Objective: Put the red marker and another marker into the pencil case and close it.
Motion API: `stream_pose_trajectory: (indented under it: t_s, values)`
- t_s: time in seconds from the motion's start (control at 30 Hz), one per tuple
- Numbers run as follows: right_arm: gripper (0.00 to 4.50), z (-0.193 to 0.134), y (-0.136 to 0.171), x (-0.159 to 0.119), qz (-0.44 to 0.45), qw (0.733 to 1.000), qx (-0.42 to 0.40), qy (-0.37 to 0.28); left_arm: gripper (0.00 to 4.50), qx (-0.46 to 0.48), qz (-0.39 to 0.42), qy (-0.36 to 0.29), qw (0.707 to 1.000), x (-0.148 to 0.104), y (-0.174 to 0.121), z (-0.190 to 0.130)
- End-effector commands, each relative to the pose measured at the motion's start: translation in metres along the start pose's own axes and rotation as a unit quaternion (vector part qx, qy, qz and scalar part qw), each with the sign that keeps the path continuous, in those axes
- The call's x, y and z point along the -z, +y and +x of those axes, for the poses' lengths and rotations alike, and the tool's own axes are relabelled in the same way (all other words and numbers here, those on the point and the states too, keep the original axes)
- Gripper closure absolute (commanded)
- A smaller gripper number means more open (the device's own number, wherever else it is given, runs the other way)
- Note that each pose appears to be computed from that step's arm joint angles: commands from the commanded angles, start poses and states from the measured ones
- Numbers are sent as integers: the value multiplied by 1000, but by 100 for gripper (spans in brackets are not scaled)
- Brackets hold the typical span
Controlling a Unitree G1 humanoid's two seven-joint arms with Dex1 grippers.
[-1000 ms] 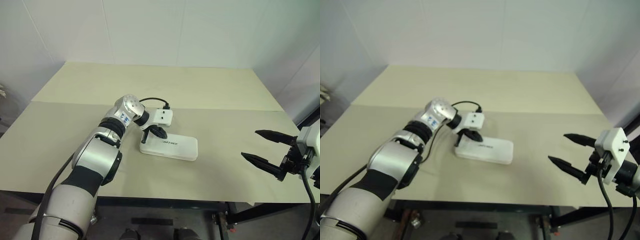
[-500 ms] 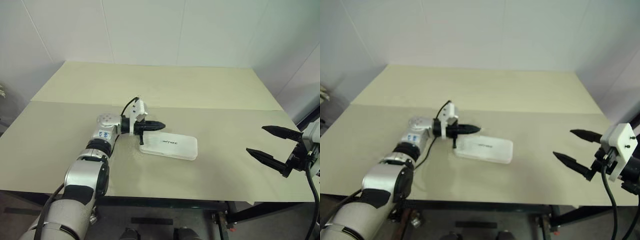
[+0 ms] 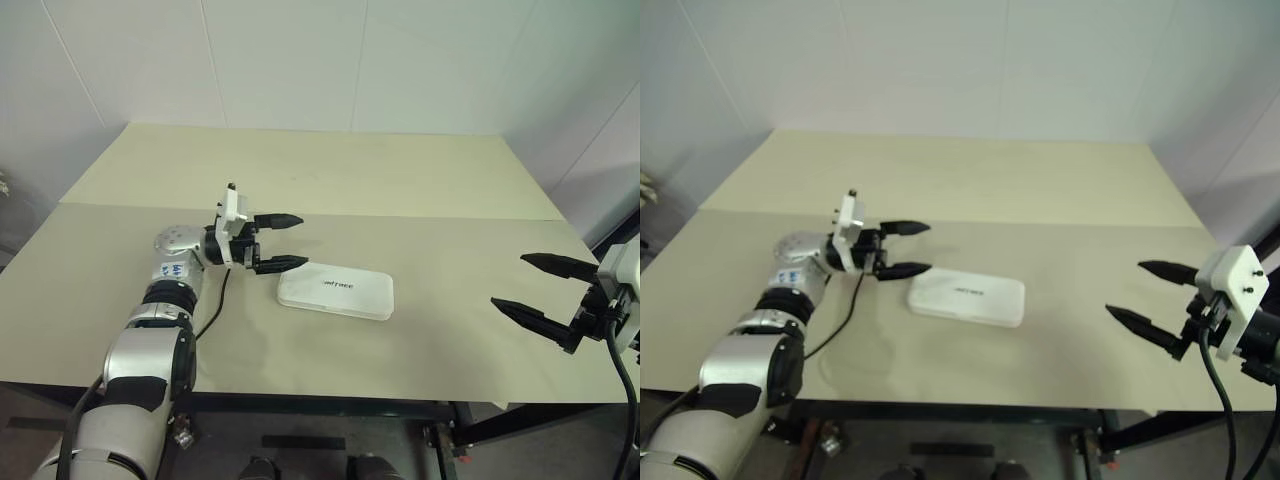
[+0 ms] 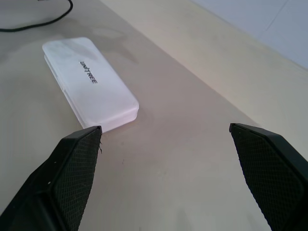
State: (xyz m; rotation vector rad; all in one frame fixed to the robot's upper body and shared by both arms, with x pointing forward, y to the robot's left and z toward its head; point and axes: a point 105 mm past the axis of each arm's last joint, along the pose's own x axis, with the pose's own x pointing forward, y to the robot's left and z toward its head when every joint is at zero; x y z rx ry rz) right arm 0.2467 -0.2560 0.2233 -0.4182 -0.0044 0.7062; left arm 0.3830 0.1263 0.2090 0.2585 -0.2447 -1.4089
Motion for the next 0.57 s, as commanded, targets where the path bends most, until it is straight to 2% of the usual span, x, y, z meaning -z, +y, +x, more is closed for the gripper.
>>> stream_pose_trajectory:
  t_s: [0.03,0.3,0.57]
  values:
    - [0,-11,-8,-13,-30,999,14,-1,3,59,14,7,998,-2,-12,-2]
    - [0,-14,9,-7,-16,1000,9,14,3,71,3,44,996,8,-15,-5]
    - [0,-11,25,0,6,999,37,-2,3,74,1,27,997,3,-14,1]
